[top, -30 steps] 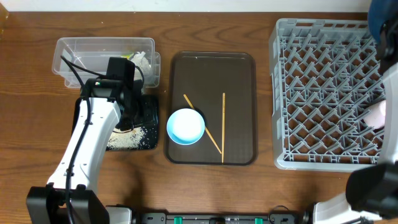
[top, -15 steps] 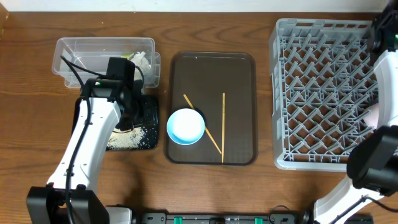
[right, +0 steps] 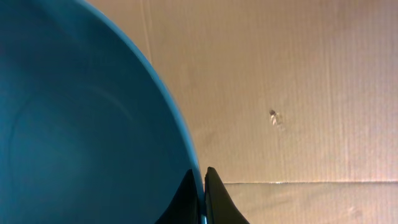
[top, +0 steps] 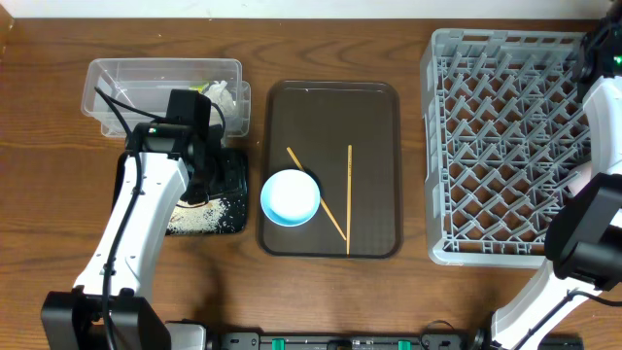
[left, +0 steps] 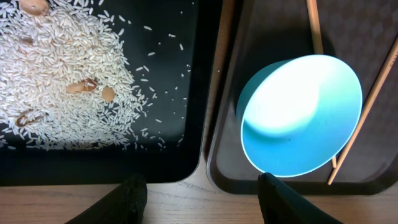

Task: Sort waste into correct bins and load items into the dishwasher rack
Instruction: 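Carry the blue plate right and stand it upright in the rack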

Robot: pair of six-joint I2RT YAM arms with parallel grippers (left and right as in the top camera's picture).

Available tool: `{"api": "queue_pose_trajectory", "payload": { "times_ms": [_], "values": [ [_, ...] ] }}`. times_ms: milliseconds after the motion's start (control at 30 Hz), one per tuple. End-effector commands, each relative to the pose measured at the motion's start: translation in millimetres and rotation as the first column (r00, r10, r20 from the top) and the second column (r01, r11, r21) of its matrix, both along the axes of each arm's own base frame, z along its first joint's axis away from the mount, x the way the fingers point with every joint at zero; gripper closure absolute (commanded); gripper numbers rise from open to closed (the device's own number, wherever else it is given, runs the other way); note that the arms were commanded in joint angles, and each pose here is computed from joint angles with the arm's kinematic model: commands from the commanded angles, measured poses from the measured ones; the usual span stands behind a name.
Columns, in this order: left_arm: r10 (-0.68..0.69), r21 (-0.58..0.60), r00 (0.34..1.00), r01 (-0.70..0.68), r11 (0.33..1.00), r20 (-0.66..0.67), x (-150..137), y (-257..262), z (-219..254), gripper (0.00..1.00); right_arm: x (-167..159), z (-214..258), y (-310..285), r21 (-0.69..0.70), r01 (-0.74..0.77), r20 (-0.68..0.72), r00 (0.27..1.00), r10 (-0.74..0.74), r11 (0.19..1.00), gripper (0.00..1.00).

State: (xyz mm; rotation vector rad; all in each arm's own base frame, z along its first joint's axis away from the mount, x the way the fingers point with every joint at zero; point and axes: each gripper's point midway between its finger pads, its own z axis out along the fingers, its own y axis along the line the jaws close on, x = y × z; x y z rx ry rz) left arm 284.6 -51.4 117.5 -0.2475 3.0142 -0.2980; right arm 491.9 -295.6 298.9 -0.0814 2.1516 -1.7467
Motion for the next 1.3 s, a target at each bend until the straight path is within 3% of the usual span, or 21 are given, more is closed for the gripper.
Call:
{"api": "queue_pose_trajectory", "payload": {
  "times_ms": [0, 500, 833, 933, 1067, 1267],
  "values": [
    [-0.001, 0.009, 1.000, 0.001, 1.000, 0.010, 1, 2, 2, 0.40, 1, -8, -8, -0.009, -0.004, -0.050, 0.999, 0.003, 1.000, 0.99],
    [0.003, 0.009, 1.000, -0.003, 1.000, 0.009, 1, 2, 2, 0.40, 5, -56, -2, 0.047, 0.018, -0.056, 0.998, -0.016, 0.999, 0.99],
    [0.003, 0.008, 1.000, -0.003, 1.000, 0.009, 1, 2, 2, 0.40, -3, -94, 30, 0.171, 0.063, -0.044, 0.997, -0.057, 0.983, 0.99],
    [0.003, 0.008, 1.000, -0.003, 1.000, 0.009, 1, 2, 2, 0.40, -2, -96, 37, 0.190, 0.064, -0.013, 0.998, -0.063, 0.980, 0.87],
    [0.003, 0.008, 1.000, -0.003, 1.000, 0.009, 1, 2, 2, 0.40, 0, -92, 43, 0.196, 0.060, 0.027, 0.997, -0.066, 0.979, 0.49],
    [0.003, 0.008, 1.000, -0.003, 1.000, 0.006, 0, 2, 2, 0.40, 7, -62, 64, 0.236, -0.003, 0.174, 0.984, -0.039, 0.972, 0.17]
  ]
}}
